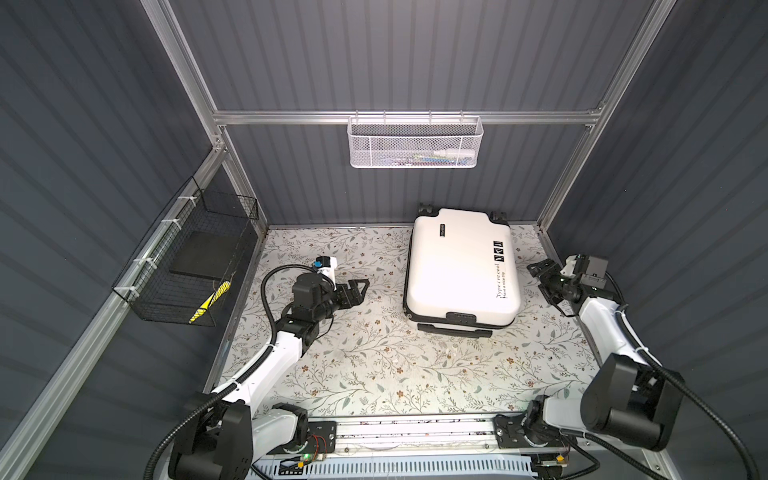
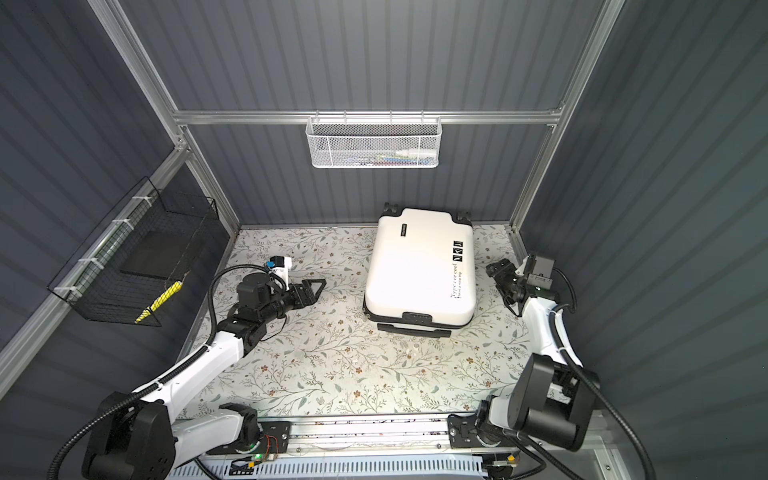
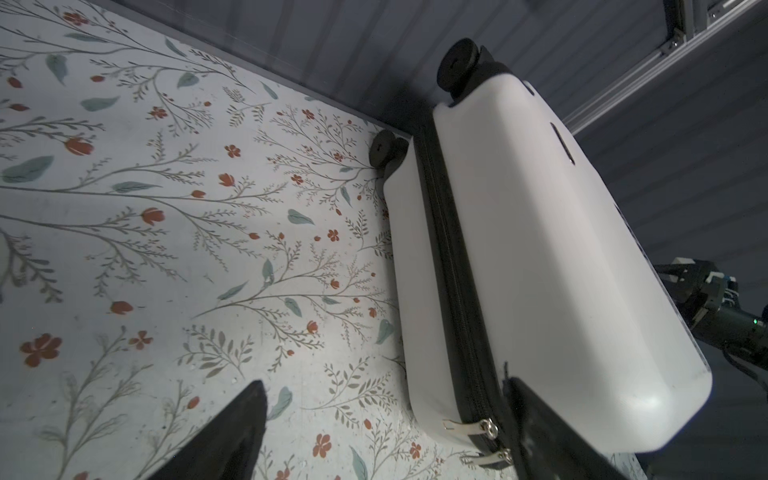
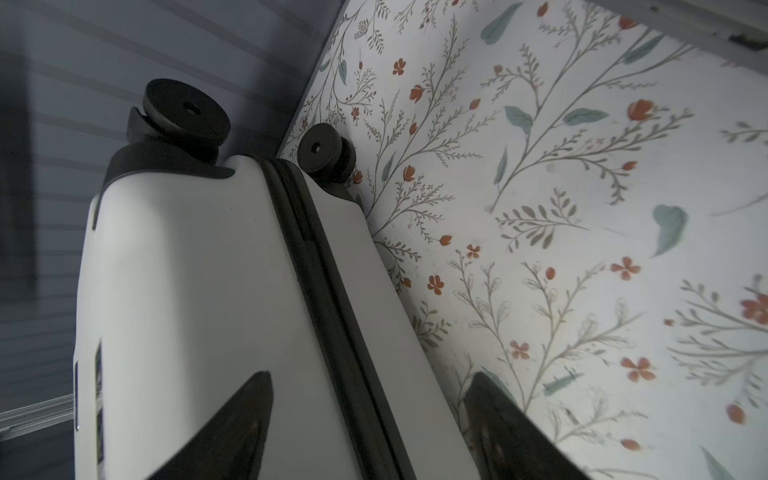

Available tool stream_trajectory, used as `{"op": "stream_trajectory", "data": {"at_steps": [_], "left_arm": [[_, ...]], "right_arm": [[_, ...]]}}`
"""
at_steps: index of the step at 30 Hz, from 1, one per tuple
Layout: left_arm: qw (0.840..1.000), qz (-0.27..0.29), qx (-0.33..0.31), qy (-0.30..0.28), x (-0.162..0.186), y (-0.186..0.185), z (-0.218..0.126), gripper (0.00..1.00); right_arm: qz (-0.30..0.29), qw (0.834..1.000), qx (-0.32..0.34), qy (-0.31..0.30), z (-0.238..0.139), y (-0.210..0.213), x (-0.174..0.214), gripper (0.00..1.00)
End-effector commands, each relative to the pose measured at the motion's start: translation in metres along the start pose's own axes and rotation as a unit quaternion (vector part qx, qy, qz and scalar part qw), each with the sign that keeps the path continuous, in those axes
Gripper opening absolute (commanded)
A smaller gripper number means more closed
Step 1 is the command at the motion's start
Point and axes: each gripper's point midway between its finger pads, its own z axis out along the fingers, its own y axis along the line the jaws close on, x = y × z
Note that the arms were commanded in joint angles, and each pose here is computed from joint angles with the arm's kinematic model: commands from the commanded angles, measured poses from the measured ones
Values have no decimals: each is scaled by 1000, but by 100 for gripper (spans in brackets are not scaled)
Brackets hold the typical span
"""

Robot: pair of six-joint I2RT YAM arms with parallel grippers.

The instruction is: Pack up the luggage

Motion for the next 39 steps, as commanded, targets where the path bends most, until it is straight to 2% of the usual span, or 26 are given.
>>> {"op": "stream_trajectory", "data": {"at_steps": [1,6,12,21,25,28,32,35,37,39], "left_arm": [[1000,3,14,-3,-17,-2,-10,90],[1000,-9,2,-10,-32,17,-21,90],[1000,-14,0,-6,-40,28,-28,91],[1000,-21,9,13,-19,34,-25,91],[999,-23,-21,9,-19,47,-24,93],[996,-19,-84,-8,-29,68,-25,96],[976,31,-204,-71,-59,104,-40,100],[956,83,-262,-101,-73,124,-46,100],[944,109,-292,-106,-76,137,-47,100],[936,136,-307,-104,-74,149,-42,100]], "right_arm": [[-20,998,-45,27,13,28,4,75],[-47,995,-56,66,37,48,36,75],[-67,992,-71,84,48,72,64,74],[-98,992,-58,58,24,79,54,76],[-108,992,-37,45,16,64,50,85],[-126,992,4,11,10,47,42,99],[-140,987,63,-54,-2,28,25,99],[-142,980,96,-105,-11,17,10,99],[-158,970,103,-155,-15,16,0,99],[-190,952,116,-209,-18,15,-6,99]]}}
